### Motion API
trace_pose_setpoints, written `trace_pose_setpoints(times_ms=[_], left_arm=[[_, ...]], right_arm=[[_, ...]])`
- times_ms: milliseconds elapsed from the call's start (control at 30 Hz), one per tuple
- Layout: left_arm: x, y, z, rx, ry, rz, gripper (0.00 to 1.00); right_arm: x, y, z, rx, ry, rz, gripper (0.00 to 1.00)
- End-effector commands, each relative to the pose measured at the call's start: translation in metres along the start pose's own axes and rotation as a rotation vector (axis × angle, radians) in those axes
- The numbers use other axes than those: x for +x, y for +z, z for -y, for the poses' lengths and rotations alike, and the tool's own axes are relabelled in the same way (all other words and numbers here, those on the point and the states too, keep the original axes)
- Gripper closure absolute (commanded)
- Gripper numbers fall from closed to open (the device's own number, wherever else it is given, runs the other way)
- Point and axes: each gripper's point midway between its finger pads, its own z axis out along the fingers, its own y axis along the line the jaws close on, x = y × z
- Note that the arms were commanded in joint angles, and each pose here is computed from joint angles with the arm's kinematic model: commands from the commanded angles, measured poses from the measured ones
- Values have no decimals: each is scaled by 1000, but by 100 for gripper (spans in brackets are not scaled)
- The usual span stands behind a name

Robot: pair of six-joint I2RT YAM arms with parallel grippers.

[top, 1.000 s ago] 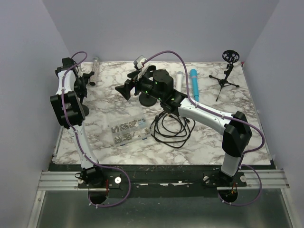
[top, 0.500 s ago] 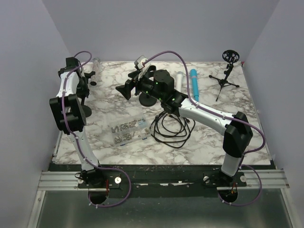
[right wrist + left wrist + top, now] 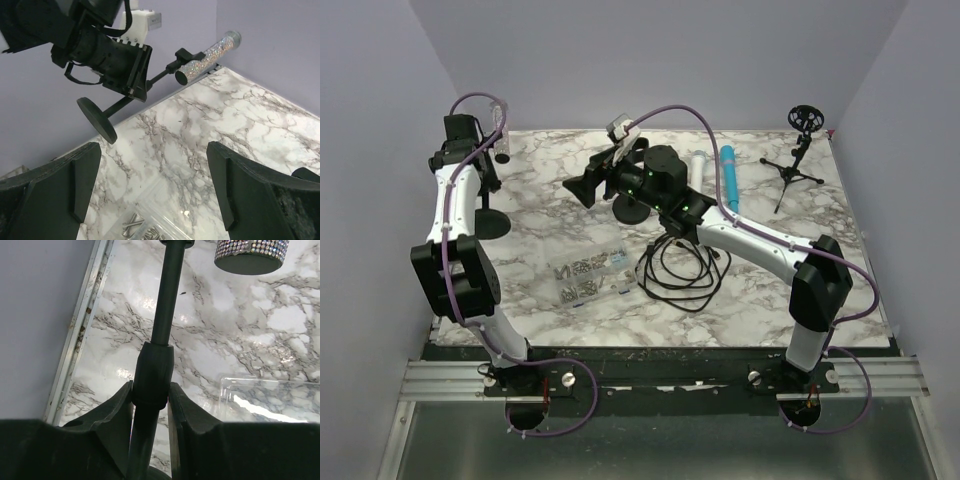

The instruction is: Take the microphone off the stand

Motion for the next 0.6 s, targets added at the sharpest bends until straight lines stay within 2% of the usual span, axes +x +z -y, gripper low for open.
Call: trace_pose_setpoints(times_ms=[0, 367, 567], left_arm=[[-44, -49, 15, 59, -29, 235, 100], [-66, -140, 57, 248, -33, 537, 100], [-64, -199, 97, 428, 63, 713, 100]], right_arm=[[-33, -1, 7, 25, 76, 57, 5], [-69, -5, 11, 25, 198, 68, 5], [-91, -14, 8, -1, 252, 78, 5]])
